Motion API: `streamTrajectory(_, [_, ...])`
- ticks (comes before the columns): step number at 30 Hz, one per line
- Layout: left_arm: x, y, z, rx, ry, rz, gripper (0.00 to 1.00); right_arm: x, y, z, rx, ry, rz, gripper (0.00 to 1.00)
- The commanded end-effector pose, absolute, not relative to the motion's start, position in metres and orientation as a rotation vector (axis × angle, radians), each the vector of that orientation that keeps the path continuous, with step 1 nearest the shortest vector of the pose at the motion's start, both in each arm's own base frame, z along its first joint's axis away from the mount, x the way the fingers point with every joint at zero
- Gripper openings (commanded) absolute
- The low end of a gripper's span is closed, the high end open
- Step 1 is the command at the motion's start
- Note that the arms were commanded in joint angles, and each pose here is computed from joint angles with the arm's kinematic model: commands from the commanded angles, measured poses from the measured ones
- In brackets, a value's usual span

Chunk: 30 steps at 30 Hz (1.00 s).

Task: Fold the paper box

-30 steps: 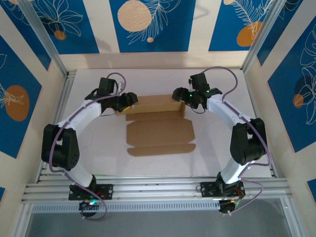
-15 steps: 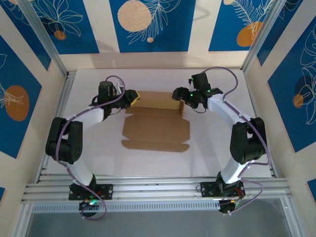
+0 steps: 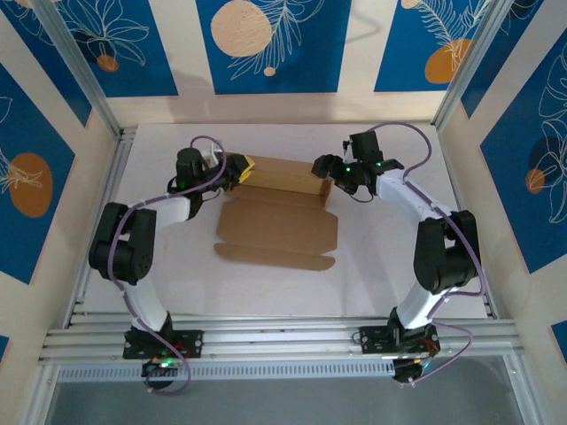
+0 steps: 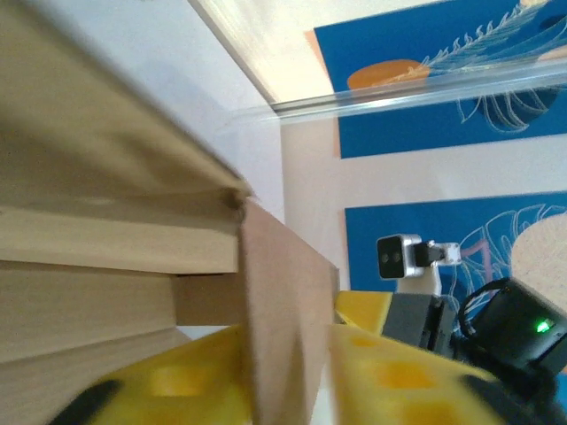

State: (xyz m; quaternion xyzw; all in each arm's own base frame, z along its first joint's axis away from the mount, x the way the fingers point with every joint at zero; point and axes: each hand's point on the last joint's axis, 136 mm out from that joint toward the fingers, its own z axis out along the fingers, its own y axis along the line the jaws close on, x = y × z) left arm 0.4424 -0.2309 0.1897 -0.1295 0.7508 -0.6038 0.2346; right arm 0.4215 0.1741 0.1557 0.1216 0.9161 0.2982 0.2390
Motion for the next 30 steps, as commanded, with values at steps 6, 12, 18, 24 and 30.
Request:
streamTrajectory(6, [0.413, -0.211, 0.191, -0.206, 2.295, -1.276, 0.62, 0.413, 0.169, 0.132, 0.529, 2.568, 1.005, 0.76])
streamTrajectory(12, [0.385, -0.172, 0.2, -0.113, 2.347, -0.923, 0.66, 0.414, 0.163, 0.126, 0.558, 2.573, 1.016, 0.73])
streamTrajectory(18, [0.39, -0.149, 0.171, -0.189, 2.344, -0.804, 0.69, 0.415, 0.157, 0.122, 0.566, 2.553, 1.08, 0.72])
streamTrajectory(24, [0.414, -0.147, 0.137, -0.273, 2.368, -0.838, 0.68, 0.412, 0.144, 0.119, 0.592, 2.527, 1.119, 0.7])
streamTrajectory(30, [0.438, -0.148, 0.126, -0.306, 2.264, -0.882, 0.73, 0.411, 0.142, 0.114, 0.597, 2.513, 1.176, 0.69])
